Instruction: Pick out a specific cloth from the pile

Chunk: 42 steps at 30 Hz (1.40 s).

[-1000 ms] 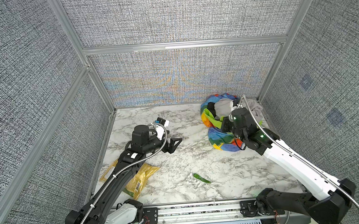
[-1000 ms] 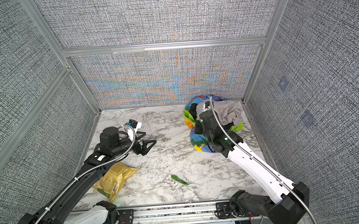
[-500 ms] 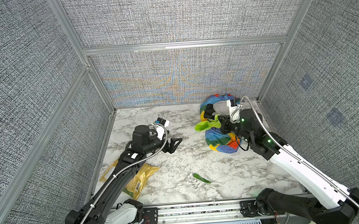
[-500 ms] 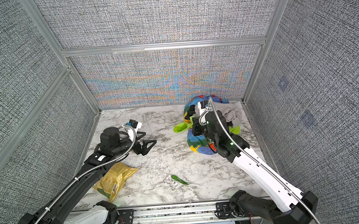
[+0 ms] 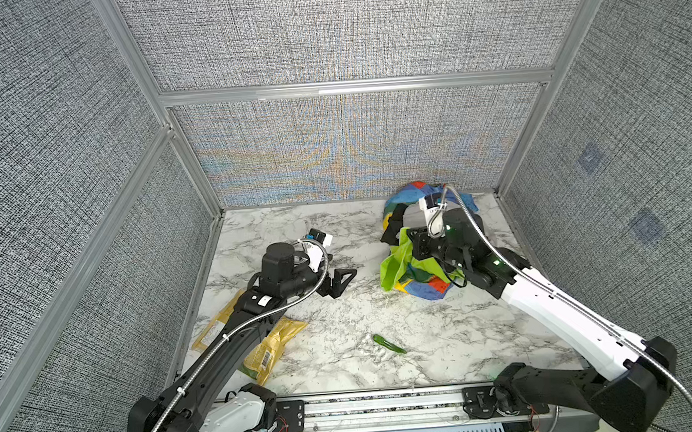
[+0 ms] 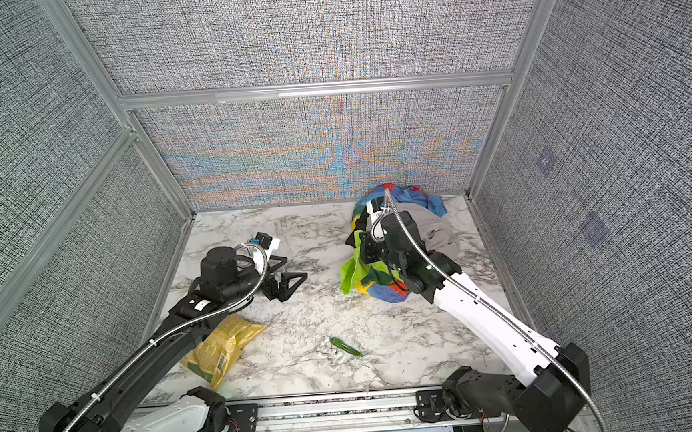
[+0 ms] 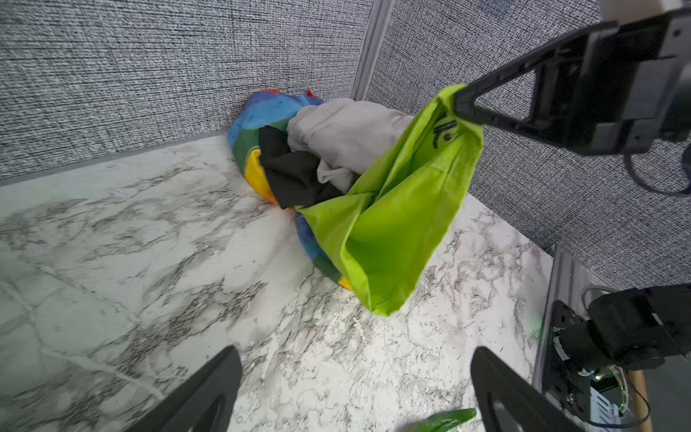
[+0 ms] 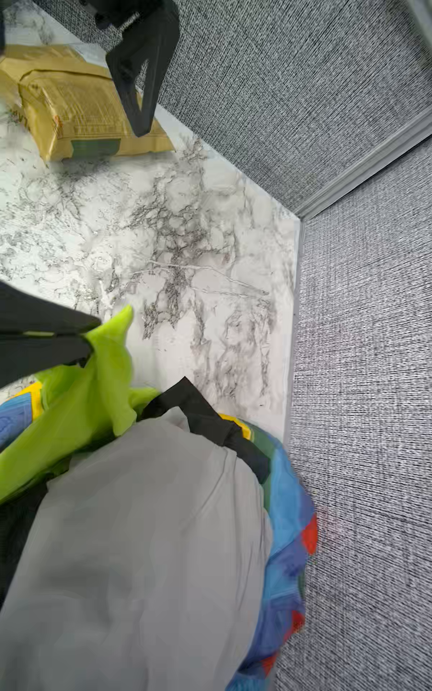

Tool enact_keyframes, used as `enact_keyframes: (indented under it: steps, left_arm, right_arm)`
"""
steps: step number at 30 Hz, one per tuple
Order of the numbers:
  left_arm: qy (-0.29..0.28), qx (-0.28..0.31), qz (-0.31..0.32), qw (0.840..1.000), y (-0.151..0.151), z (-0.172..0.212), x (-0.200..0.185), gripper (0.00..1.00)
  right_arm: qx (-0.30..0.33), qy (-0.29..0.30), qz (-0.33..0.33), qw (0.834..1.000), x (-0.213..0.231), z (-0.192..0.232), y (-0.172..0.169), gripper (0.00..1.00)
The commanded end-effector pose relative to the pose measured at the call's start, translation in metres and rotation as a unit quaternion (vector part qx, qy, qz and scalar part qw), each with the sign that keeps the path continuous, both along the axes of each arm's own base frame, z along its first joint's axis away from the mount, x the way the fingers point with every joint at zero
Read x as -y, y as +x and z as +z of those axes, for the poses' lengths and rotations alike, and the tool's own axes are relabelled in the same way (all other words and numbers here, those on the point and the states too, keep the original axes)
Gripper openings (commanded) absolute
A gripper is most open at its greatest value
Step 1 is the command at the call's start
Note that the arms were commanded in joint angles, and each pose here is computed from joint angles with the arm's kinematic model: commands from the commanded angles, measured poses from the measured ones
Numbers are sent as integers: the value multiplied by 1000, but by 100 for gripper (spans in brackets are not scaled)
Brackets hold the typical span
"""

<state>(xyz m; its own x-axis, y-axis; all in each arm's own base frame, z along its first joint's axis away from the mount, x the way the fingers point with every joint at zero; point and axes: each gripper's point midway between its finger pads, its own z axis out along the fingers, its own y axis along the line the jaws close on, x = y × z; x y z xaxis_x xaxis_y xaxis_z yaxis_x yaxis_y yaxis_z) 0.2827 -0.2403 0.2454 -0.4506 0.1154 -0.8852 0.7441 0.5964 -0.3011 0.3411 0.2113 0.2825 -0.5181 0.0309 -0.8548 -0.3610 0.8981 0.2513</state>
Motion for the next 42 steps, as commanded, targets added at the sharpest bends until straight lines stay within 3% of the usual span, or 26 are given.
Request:
enact_keyframes:
  steps: [1,5,11,16,19,25,27,30,33,37,38,42]
  left_arm:
    - [-31,32,7,999,4,14,24,99]
    - [-73,30,21,997,10,4,56,99]
    - [-81,27,17,996,29,-6,106,98]
    - [-110,2,-37,993,23,-12,144,88]
    - [-107,-4,-39,993,21,-20,153,71]
    - [-118,-23,-22,992,29,-28,157,16]
    - [-116,-28,-15,993,30,-31,155,7]
    - [-100,-43,-1,994,30,-44,150,0]
    - [-83,-51,19,995,32,-57,142,0]
    - [-68,-59,34,995,40,-65,143,0]
    - [-59,-64,41,995,46,-69,144,0]
    - [-56,-88,62,993,72,-85,150,0]
  right_arm:
    - [3,31,-3,1000,-5,5,2,0]
    - [1,40,-2,999,-6,9,1,2]
    - [-23,47,31,998,-15,1,-7,4]
    - [-42,40,18,998,-9,-11,-6,5]
    - [-54,40,7,998,-3,-18,-4,6]
    - [-74,46,22,996,-3,-30,-8,10]
    - [-87,39,11,995,5,-38,-7,13]
    - [-111,22,-45,993,35,-54,-1,34]
    - [-136,-1,-116,984,73,-77,3,66]
    - [-157,-32,-124,979,92,-102,1,93]
    - [-160,-47,-117,979,93,-108,1,99]
    - [-189,-76,-99,974,90,-133,0,99]
